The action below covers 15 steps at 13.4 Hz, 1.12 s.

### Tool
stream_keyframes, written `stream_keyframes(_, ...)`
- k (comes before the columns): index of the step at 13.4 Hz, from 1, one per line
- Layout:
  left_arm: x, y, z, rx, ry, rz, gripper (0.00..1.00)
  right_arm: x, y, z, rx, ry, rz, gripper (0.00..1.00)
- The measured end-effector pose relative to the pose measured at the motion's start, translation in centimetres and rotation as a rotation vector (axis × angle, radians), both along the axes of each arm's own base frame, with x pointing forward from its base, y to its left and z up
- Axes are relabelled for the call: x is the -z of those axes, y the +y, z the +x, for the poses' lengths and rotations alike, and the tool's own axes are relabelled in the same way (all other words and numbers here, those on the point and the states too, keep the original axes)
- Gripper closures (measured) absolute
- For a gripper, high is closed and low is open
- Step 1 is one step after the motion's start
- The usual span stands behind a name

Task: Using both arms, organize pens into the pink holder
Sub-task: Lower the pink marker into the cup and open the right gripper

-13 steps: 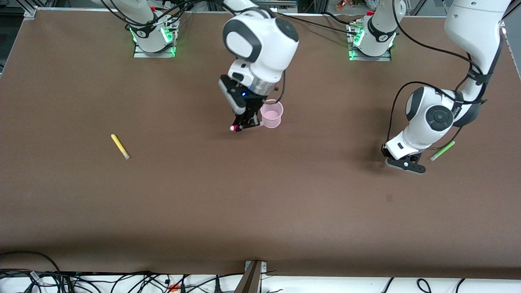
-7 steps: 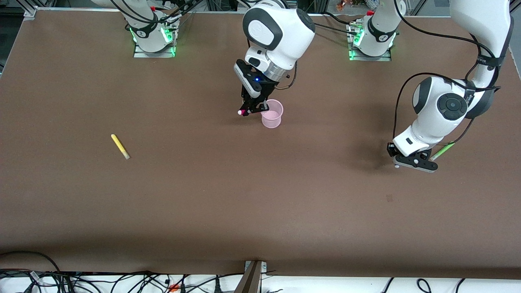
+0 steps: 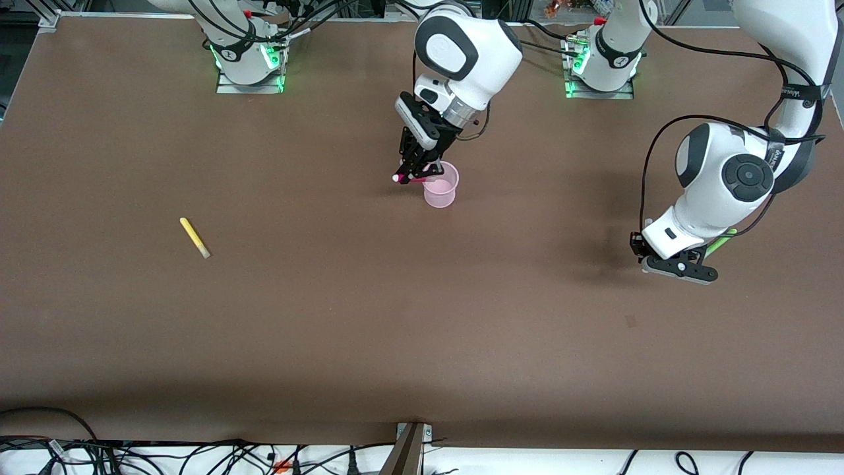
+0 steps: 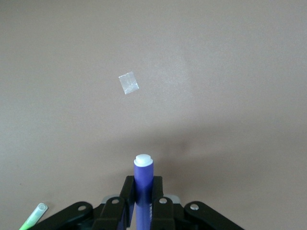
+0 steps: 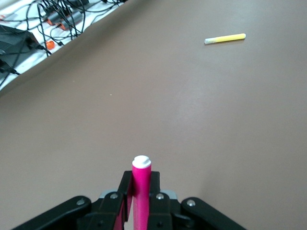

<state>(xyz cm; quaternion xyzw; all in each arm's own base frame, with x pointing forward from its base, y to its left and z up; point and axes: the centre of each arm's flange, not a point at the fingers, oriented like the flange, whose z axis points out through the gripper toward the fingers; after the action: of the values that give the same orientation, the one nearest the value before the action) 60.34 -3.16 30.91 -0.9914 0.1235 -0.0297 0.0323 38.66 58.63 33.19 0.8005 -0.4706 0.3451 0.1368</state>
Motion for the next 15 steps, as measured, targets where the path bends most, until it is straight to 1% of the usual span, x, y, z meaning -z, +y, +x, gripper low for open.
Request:
stream_keyframes(2,0.0,0.0,0.0,0.0,0.001,0.0,0.81,0.6,0.8,-1.1,-0.009,-0.031,-0.012,0.83)
stream_keyframes(4,0.0,0.0,0.0,0.0,0.001,0.0,0.81,1.5,1.3,-2.0,-0.017,-0.051,-0.032,0.83)
stream_keyframes(7,0.0,0.0,0.0,0.001,0.002,0.0,0.81,3.9,1.5,-2.3,-0.004,-0.095,-0.057,0.83)
stream_keyframes(9,0.1,-0.1,0.0,0.001,0.002,0.0,0.81,4.5,1.7,-2.2,-0.002,-0.106,-0.057,0.83)
stream_keyframes(12,0.1,-0.1,0.0,0.001,0.003,0.0,0.81,3.8,2.2,-2.4,-0.006,-0.114,-0.041,0.82)
stream_keyframes(13,0.1,-0.1,0.0,0.001,0.003,0.0,0.81,3.7,2.3,-2.4,-0.007,-0.115,-0.039,0.8)
stream_keyframes(14,0.1,-0.1,0.0,0.001,0.004,0.0,0.81,3.6,2.4,-2.4,-0.007,-0.116,-0.037,0.8)
stream_keyframes(15,0.1,-0.1,0.0,0.001,0.004,0.0,0.81,3.3,2.5,-2.4,-0.008,-0.117,-0.032,0.72)
